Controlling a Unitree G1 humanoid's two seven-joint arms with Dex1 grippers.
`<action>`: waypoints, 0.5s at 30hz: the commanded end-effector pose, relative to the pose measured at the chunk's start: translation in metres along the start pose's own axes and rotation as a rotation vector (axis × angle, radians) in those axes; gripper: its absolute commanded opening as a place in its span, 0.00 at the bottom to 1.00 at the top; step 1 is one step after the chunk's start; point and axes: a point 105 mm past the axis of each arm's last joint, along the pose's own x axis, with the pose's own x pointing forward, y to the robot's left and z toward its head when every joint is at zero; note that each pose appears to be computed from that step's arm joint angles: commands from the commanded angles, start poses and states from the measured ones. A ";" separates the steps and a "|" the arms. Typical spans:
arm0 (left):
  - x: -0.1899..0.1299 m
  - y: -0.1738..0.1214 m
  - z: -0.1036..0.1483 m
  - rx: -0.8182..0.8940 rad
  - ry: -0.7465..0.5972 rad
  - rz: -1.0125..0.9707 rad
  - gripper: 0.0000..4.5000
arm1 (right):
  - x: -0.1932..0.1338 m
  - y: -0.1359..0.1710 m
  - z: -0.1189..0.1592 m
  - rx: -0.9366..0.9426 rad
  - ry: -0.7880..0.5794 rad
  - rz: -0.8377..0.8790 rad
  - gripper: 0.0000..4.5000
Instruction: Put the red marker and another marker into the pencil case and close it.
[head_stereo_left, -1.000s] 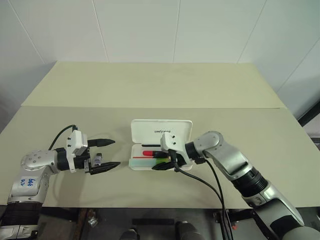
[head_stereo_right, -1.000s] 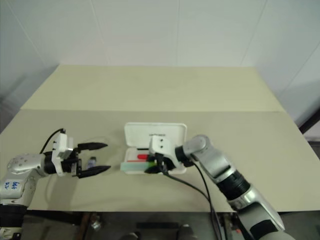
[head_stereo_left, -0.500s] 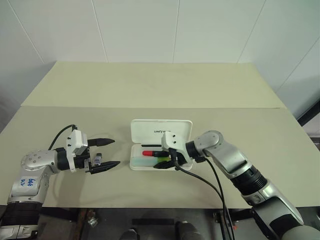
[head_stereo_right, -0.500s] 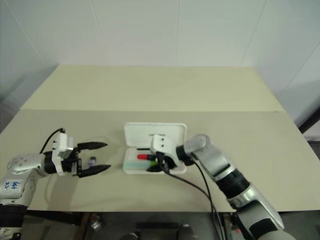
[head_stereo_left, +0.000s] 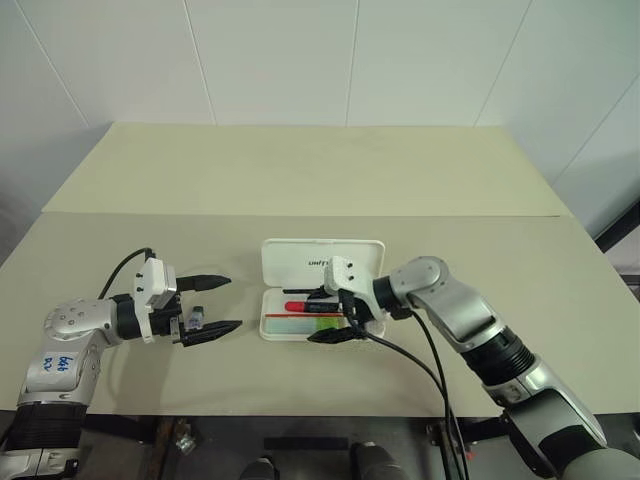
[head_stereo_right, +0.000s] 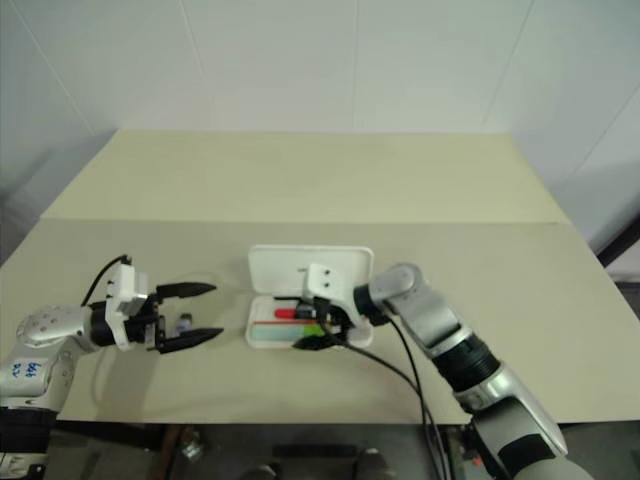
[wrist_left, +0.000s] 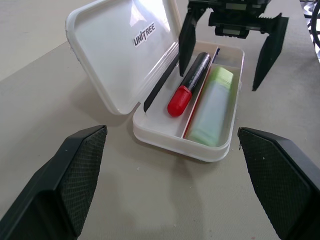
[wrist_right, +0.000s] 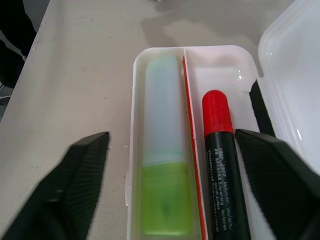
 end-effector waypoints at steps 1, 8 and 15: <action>0.001 0.002 0.011 0.041 -0.033 0.005 1.00 | -0.009 -0.002 0.029 -0.059 -0.081 -0.016 1.00; 0.002 0.000 0.009 0.033 -0.036 0.004 1.00 | -0.030 0.013 0.034 -0.043 -0.155 0.040 1.00; 0.002 -0.003 0.008 0.020 -0.065 0.080 1.00 | -0.068 0.052 0.021 -0.017 -0.275 0.134 1.00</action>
